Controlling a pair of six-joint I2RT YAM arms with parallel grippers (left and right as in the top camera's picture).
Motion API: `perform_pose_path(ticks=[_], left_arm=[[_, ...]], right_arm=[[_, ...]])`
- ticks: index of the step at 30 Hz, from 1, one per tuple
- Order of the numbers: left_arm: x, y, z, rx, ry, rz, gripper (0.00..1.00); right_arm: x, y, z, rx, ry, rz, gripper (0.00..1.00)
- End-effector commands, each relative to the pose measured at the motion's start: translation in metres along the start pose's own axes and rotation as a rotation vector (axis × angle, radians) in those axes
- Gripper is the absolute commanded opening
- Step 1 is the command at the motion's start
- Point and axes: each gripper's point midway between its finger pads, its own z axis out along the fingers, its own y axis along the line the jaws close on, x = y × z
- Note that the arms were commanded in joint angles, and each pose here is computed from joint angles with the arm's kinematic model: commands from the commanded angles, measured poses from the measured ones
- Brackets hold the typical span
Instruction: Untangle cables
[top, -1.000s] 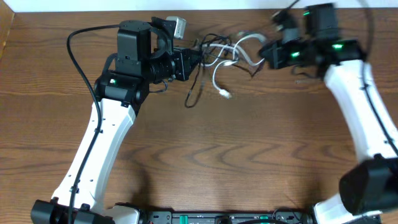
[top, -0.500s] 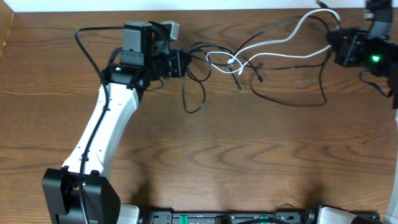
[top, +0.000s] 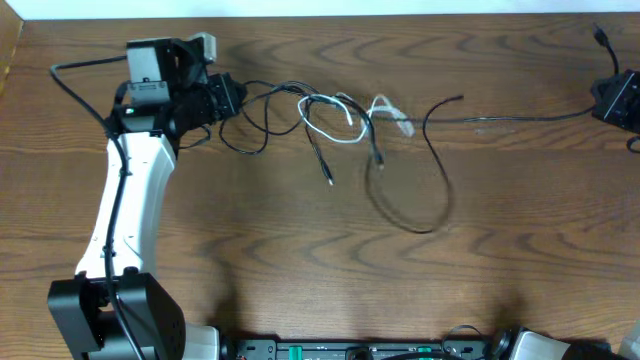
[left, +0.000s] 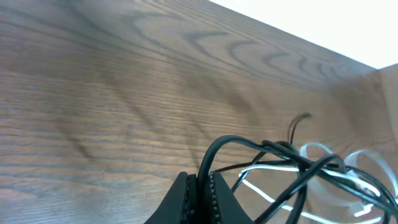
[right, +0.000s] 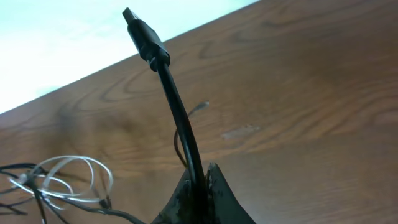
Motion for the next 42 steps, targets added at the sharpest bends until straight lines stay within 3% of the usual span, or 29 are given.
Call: perform_pose_path(ticks=[1,5,6,7,10,12,16,19,25,27,29,36,42], left_arm=[[-0.01,-0.01,-0.016,0.057,-0.035,0.013,0.08],[-0.007,-0.028,-0.017,0.126,-0.022,0.03,0.08],[-0.006,-0.032,-0.017,0.133,-0.019,0.033,0.08],[-0.005,-0.036,-0.017,0.139,-0.018,0.041,0.08],[-0.002,-0.049,-0.018,0.158,-0.015,0.064,0.08],[-0.001,-0.057,-0.02,0.17,-0.018,0.081,0.08],[0.0,-0.074,-0.027,0.195,-0.03,0.096,0.08],[0.001,-0.088,-0.033,0.233,-0.037,0.119,0.08],[-0.001,-0.12,-0.051,0.296,-0.077,0.15,0.08],[-0.005,-0.133,-0.06,0.33,-0.106,0.164,0.08],[-0.013,-0.15,-0.075,0.368,-0.158,0.163,0.08],[-0.026,-0.178,-0.113,0.435,-0.265,0.172,0.08],[-0.026,-0.189,-0.136,0.458,-0.311,0.205,0.08]], right_arm=[[-0.003,-0.001,-0.001,0.011,-0.004,-0.017,0.01],[0.007,0.021,0.009,-0.084,0.049,-0.062,0.02],[0.01,0.024,0.013,-0.087,0.066,-0.066,0.12],[0.013,0.026,0.017,-0.089,0.078,-0.072,0.28],[0.022,0.036,0.031,-0.113,0.128,-0.09,0.26],[0.031,0.043,0.041,-0.129,0.167,-0.114,0.43],[0.049,0.055,0.063,-0.159,0.254,-0.139,0.4],[0.066,0.069,0.077,-0.186,0.323,-0.171,0.57],[0.103,0.093,0.105,-0.197,0.456,-0.071,0.51],[0.114,0.099,0.114,-0.188,0.492,-0.028,0.61],[0.126,0.105,0.127,-0.175,0.506,-0.057,0.64],[0.171,0.128,0.156,-0.187,0.522,-0.184,0.71],[0.205,0.144,0.165,-0.202,0.568,-0.121,0.73]])
